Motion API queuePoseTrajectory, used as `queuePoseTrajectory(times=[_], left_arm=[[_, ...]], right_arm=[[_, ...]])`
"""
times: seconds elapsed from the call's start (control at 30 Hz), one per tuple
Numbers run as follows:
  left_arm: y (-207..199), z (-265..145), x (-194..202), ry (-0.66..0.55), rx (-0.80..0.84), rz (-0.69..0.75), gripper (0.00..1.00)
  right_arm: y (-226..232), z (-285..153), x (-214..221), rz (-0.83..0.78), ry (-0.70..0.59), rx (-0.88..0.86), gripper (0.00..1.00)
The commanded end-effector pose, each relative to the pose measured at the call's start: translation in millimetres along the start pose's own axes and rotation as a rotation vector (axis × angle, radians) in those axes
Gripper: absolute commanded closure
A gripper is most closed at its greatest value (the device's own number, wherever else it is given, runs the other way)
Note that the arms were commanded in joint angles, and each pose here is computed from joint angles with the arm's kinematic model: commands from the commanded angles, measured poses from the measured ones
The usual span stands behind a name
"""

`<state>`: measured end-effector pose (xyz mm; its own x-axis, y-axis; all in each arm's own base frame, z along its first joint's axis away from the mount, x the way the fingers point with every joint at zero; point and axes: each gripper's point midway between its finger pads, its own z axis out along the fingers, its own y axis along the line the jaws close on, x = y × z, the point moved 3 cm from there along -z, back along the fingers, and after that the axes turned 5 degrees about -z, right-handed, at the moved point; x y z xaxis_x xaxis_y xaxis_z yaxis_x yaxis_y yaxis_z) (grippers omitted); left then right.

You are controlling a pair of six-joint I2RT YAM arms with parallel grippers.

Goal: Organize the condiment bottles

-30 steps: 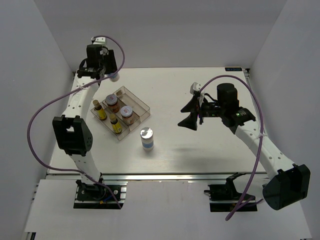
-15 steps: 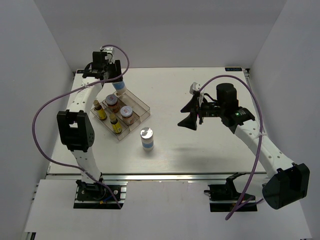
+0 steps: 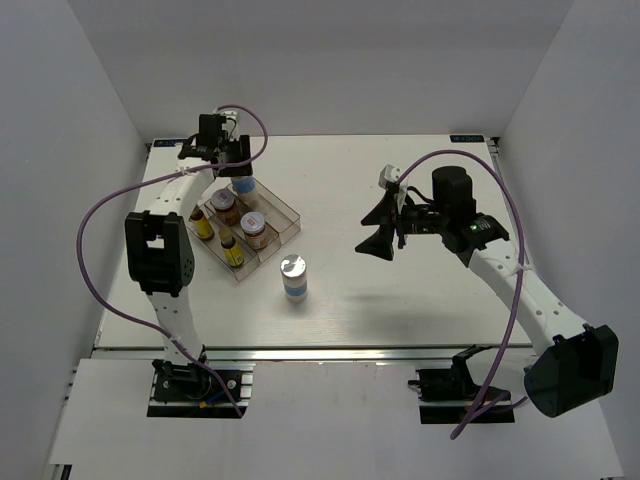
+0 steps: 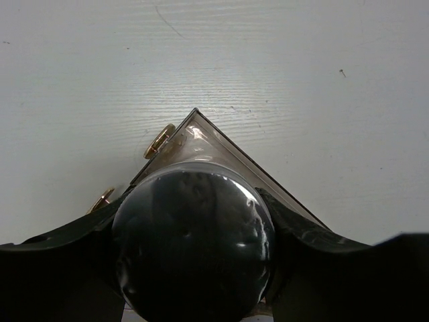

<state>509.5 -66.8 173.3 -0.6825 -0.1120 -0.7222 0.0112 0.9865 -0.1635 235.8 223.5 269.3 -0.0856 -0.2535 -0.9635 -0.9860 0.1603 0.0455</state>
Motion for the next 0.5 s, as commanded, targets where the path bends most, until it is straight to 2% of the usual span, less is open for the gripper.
queuePoseTrajectory(times=[0.0, 0.07, 0.13, 0.17, 0.2, 0.27, 0.3, 0.4, 0.47], left_arm=[[-5.8, -7.5, -19.8, -0.091, 0.012, 0.013, 0.86], [-7.4, -3.7, -16.3, -0.086, 0.015, 0.016, 0.8], [-9.7, -1.4, -13.0, -0.078, 0.016, 0.021, 0.69], [-9.1, 1.1, -11.5, -0.074, 0.014, 0.021, 0.62], [-10.8, 2.1, -9.3, -0.069, 0.015, 0.025, 0.5], [-11.3, 2.6, -7.8, -0.066, 0.012, 0.03, 0.4], [-13.2, 3.2, -6.9, -0.064, 0.014, 0.036, 0.31], [-14.9, 0.5, -9.2, -0.069, 0.015, 0.044, 0.2], [-17.6, -5.0, -15.2, -0.08, 0.019, 0.053, 0.17]], right_arm=[[1.2, 2.0, 4.0, -0.006, 0.005, -0.013, 0.21], [1.5, 2.5, 4.5, -0.005, 0.006, -0.015, 0.21], [1.7, 2.6, 5.2, -0.002, 0.008, -0.018, 0.21], [1.9, 3.1, 5.7, -0.001, 0.008, -0.023, 0.21], [2.2, 3.7, 6.4, 0.004, 0.009, -0.029, 0.2], [2.6, 4.5, 7.5, 0.003, 0.01, -0.04, 0.2], [2.9, 4.7, 8.4, 0.005, 0.013, -0.043, 0.2], [4.2, 5.1, 9.4, 0.001, 0.015, -0.059, 0.19], [5.2, 5.5, 11.1, 0.004, 0.017, -0.068, 0.18]])
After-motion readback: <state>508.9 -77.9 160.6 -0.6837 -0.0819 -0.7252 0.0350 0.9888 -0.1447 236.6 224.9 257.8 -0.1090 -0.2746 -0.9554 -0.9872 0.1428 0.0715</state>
